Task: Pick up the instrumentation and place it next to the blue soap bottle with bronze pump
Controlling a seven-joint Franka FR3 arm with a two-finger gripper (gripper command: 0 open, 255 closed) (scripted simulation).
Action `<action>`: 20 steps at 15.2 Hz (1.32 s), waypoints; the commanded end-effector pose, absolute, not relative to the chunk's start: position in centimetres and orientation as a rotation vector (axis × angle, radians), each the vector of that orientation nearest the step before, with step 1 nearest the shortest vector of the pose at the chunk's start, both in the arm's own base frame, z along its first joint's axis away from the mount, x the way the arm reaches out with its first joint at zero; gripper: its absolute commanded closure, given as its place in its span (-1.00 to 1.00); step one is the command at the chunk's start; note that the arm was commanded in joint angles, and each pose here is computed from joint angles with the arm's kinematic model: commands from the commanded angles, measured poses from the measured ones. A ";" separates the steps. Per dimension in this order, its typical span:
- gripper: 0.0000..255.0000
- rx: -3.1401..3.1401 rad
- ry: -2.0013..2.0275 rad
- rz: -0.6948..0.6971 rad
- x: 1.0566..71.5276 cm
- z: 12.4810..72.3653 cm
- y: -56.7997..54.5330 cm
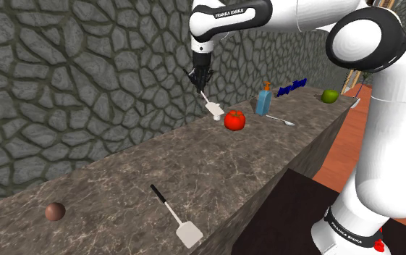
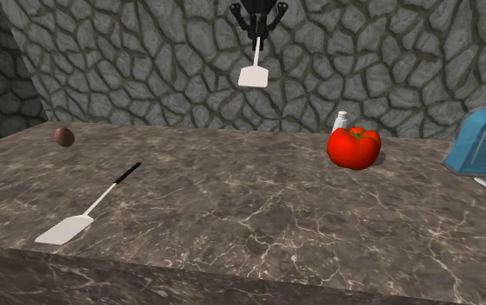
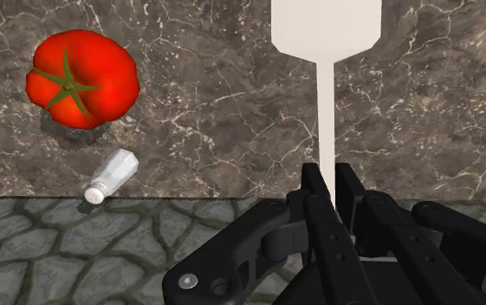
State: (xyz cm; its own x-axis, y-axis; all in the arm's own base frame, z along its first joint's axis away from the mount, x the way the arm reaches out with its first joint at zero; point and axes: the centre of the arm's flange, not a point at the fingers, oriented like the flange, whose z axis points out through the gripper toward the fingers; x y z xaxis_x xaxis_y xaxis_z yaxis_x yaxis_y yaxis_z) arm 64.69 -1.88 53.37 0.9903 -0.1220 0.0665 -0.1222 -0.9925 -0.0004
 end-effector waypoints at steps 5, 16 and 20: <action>1.00 3.130 -0.192 0.104 62.6 53.5 -9.5; 1.00 3.130 -0.192 0.104 58.6 53.6 -23.5; 1.00 3.130 -0.192 0.104 57.2 53.6 -28.6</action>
State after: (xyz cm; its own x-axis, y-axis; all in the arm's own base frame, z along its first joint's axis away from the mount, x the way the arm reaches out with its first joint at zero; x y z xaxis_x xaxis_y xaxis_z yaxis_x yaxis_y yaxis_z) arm 57.89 -27.35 53.31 0.9902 -0.1231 0.0662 -0.1234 -0.9924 -0.0003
